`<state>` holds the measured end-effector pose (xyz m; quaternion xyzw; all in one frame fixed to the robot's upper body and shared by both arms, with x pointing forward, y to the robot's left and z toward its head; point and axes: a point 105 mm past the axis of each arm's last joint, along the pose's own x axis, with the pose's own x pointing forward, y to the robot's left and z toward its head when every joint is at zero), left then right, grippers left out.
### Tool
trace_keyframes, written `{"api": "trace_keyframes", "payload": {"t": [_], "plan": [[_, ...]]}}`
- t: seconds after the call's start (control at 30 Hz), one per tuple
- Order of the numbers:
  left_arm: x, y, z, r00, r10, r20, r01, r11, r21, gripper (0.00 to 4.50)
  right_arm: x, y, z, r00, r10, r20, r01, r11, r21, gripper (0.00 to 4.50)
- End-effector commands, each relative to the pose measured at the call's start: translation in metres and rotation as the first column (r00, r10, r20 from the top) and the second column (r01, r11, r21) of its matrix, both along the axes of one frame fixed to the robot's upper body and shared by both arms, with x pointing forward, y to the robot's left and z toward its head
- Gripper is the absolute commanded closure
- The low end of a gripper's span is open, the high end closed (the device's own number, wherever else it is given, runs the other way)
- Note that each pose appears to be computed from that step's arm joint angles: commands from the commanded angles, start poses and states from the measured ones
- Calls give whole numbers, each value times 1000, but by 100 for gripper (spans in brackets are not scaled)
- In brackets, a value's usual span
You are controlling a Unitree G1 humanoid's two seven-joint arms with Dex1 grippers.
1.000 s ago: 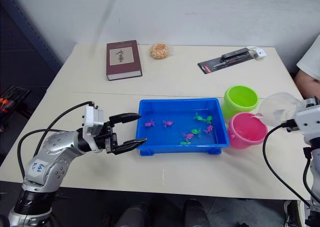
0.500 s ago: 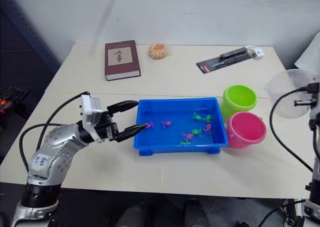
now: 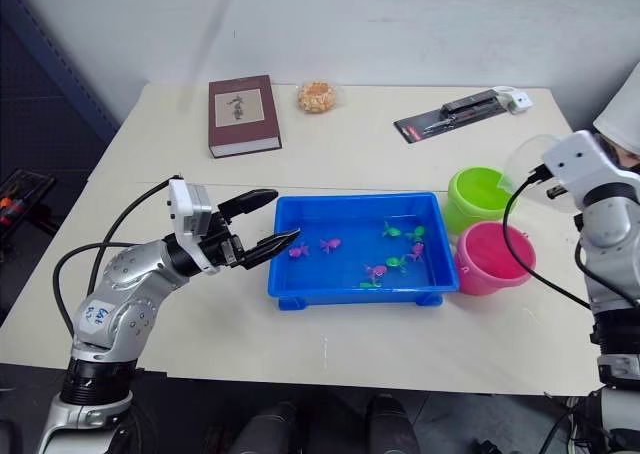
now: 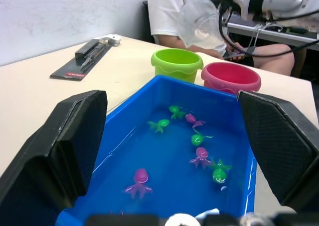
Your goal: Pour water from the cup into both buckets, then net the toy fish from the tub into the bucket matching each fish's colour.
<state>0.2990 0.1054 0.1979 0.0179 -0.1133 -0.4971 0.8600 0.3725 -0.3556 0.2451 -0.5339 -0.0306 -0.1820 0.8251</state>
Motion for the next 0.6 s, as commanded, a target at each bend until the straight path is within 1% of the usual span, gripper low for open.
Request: {"api": "trace_keyframes", "payload": {"t": [0.03,0.07,0.1,0.17,0.27,0.37,0.6], "plan": [[-7,0,11,999,8,45,-7,1000,-20,0,-1,4,30,995,-4,95,16,992,-127,444],[-7,0,11,999,8,44,-7,1000,-20,0,0,5,29,996,-2,89,15,990,-137,444],[-8,0,11,999,7,45,-6,1000,-18,0,2,3,27,997,-41,68,54,980,-190,444],[-7,-1,11,999,8,48,-7,1000,-18,0,4,5,28,997,-46,69,60,973,-222,444],[-8,-1,12,999,8,51,-7,1000,-20,0,6,8,29,997,-34,74,51,968,-245,444],[-8,-2,12,999,-1,53,2,1000,-16,0,7,12,32,997,-25,75,48,946,-320,444],[-7,-2,13,998,-7,60,7,1000,-6,0,8,19,35,997,-5,79,36,919,-394,444]]}}
